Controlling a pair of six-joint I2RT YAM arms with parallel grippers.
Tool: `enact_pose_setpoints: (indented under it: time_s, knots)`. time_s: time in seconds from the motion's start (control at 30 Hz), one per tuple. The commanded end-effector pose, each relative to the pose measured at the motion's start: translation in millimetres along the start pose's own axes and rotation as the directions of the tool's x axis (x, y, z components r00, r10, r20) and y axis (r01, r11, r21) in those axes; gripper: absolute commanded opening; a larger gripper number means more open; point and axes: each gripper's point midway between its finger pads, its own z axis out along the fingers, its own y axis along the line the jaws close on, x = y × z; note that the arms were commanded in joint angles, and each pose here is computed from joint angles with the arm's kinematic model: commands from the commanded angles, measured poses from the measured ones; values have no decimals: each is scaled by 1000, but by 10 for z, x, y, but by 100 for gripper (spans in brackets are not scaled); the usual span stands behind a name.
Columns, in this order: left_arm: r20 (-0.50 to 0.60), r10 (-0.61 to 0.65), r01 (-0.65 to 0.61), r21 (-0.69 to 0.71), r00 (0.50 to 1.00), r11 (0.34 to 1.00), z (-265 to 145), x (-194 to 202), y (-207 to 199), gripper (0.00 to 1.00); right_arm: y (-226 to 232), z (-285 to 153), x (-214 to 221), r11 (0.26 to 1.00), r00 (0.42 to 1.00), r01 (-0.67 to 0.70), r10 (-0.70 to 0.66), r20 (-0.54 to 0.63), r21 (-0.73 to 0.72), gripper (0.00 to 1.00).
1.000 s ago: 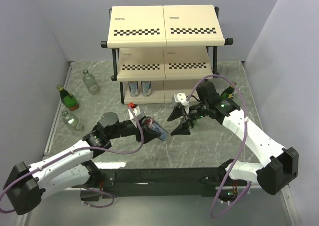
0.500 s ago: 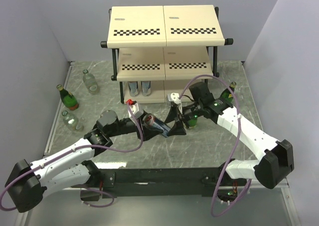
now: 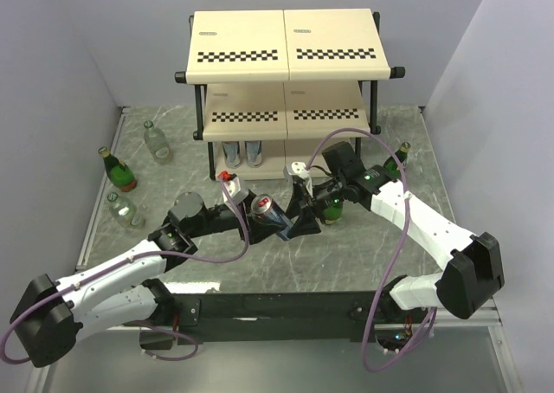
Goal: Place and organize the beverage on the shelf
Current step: Adjust the drink.
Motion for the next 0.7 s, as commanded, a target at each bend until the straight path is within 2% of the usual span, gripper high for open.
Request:
enact_pose_setpoints:
  time_s: [0.0, 0.67]
  knots:
    - [319, 123, -135, 16, 940, 991, 15, -873, -151, 1, 134, 57, -161, 998, 999, 16, -14, 34, -65, 33]
    - [391, 109, -112, -15, 914, 994, 23, -940, -72, 1, 193, 84, -273, 994, 995, -7, 18, 99, -107, 29]
